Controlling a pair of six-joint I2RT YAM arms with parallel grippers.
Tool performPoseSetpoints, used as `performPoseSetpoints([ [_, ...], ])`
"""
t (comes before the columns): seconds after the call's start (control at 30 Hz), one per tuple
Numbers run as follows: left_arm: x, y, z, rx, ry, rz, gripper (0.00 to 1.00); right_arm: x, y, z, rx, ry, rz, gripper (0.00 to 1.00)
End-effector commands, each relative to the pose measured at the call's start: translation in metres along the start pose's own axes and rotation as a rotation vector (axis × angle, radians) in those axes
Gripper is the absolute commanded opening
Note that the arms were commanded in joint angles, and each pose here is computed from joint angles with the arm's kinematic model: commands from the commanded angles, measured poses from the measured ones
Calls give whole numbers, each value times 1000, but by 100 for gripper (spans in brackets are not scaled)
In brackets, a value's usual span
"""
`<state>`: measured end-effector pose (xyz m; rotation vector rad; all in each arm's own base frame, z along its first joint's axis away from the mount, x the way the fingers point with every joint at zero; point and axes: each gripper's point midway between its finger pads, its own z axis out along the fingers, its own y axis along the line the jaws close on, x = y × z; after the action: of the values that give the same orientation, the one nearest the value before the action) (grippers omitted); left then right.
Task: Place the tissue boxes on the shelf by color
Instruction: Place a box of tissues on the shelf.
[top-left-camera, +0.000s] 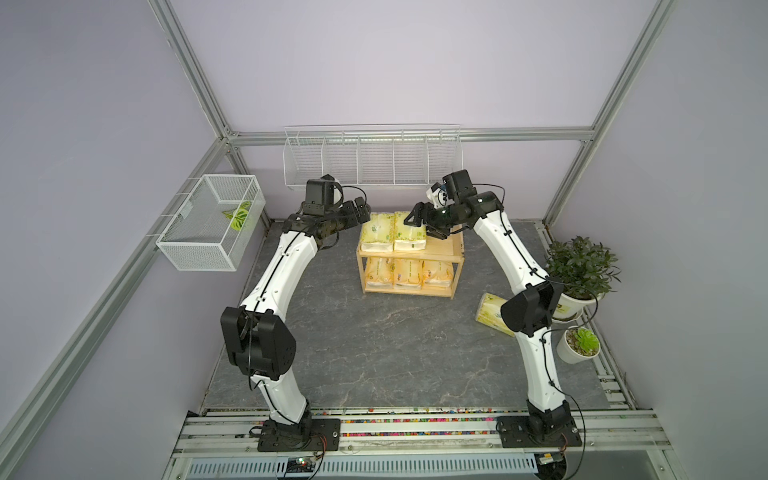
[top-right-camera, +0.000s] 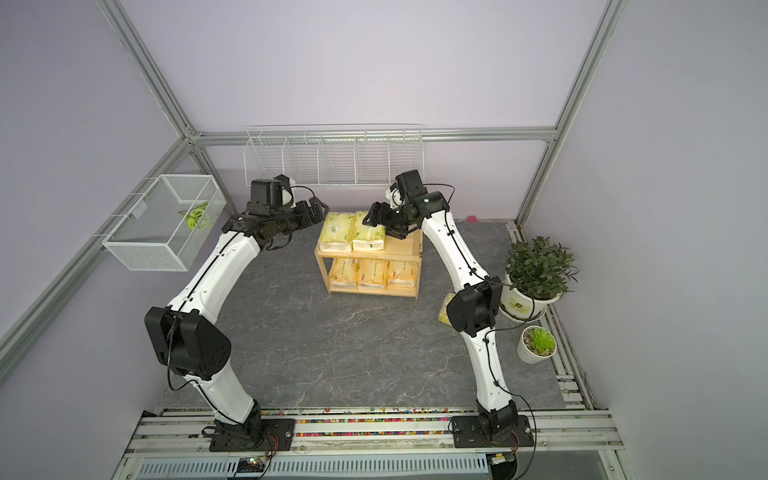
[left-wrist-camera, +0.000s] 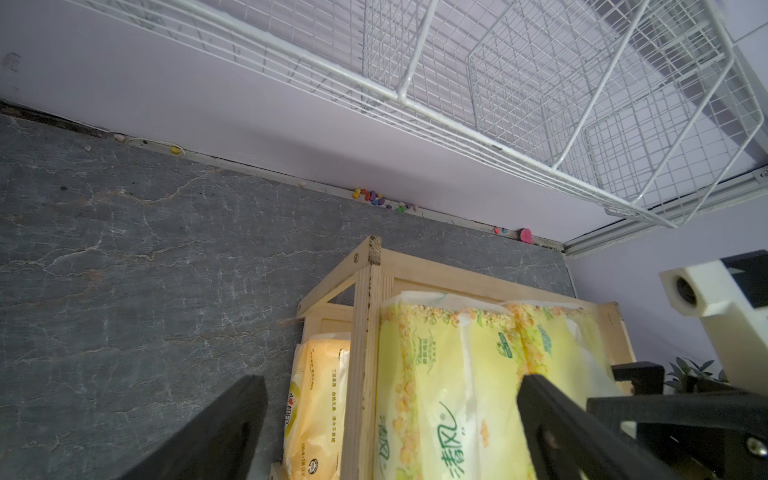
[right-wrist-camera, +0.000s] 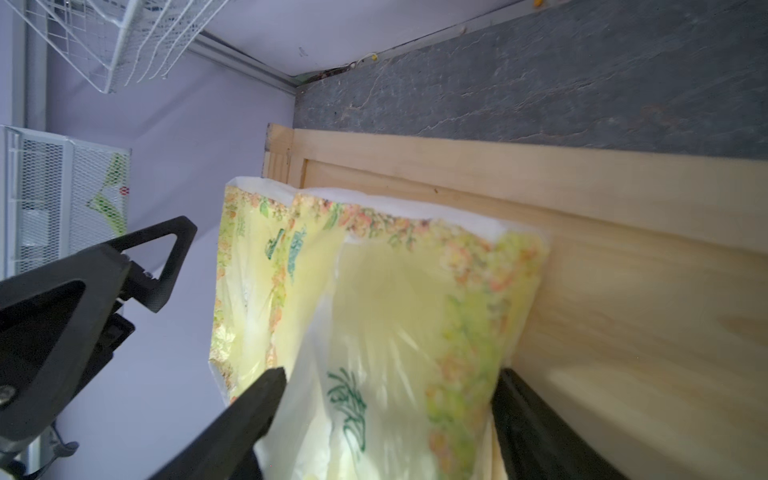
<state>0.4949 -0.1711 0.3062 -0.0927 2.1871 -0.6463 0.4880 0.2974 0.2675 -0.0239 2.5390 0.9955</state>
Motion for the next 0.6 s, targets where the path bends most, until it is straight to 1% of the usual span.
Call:
performPoseSetpoints([
  [0.0,-13,-9,-13,26,-39,5,100,-17,13,-58,40,-131,-58,86],
  [0.17,-22,-17,-26,40,-61,19,100,-21,25,-96,22,-190,-75,87],
  [0.27,-26,-25,-43,58,-82,32,100,-13,32,-125,20,-217,-88,87],
  [0.33,-24,-31,-55,66,-86,39,100,-5,30,-148,17,-244,-72,87],
  [0.4,-17,-42,-67,79,-83,57,100,5,22,-170,9,-286,-49,88],
  [0.47,-5,-53,-78,74,-83,92,100,18,4,-189,18,-317,-10,88],
  [0.57,19,-67,-90,75,-65,119,100,46,-37,-213,88,-343,53,90],
])
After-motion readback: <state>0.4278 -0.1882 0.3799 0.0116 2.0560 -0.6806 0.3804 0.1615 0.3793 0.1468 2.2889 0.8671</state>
